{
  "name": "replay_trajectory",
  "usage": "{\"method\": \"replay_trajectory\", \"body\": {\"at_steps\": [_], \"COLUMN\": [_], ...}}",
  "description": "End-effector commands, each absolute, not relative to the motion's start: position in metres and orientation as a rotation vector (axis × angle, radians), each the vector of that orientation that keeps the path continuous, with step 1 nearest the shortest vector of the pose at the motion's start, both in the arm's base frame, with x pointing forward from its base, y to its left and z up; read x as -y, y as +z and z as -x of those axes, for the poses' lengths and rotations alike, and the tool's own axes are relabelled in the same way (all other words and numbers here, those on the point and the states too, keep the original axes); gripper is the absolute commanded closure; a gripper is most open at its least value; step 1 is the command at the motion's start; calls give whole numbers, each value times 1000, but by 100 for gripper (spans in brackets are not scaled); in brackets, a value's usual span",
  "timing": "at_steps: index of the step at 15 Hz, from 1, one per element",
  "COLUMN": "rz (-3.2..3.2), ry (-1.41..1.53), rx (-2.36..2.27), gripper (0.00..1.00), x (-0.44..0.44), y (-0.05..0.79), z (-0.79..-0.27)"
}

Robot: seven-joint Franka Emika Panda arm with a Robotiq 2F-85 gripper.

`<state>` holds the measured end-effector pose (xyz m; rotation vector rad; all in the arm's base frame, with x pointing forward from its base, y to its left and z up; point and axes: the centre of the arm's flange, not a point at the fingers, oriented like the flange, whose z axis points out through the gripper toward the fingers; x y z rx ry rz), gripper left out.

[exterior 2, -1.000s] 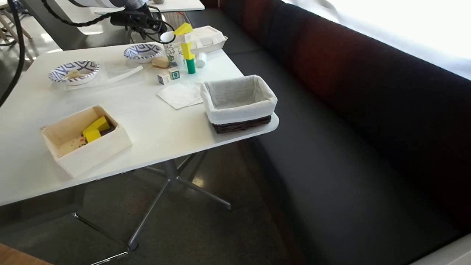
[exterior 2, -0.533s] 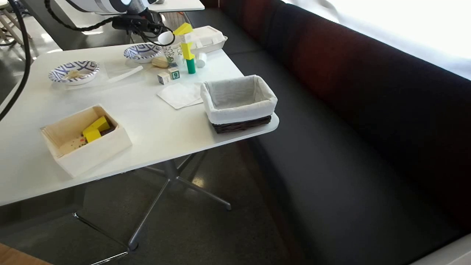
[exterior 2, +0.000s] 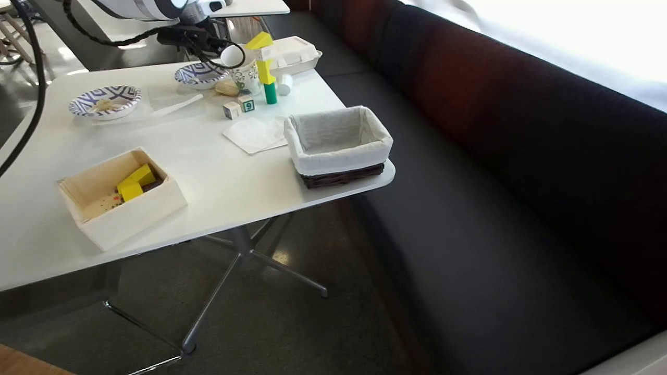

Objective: Get the fork and move one white object in the bowl to the right to the one on the left

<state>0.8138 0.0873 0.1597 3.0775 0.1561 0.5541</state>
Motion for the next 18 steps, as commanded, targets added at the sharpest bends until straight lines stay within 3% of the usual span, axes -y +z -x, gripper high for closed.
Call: {"method": "replay_trajectory", "body": {"at_steps": [1, 18], "rz": [-3080, -3043], "ry": [456, 75], "rx": [-121, -142], "gripper": [0, 0], "x": [-100, -109], "y": [164, 175], "z": [-821, -789]}}
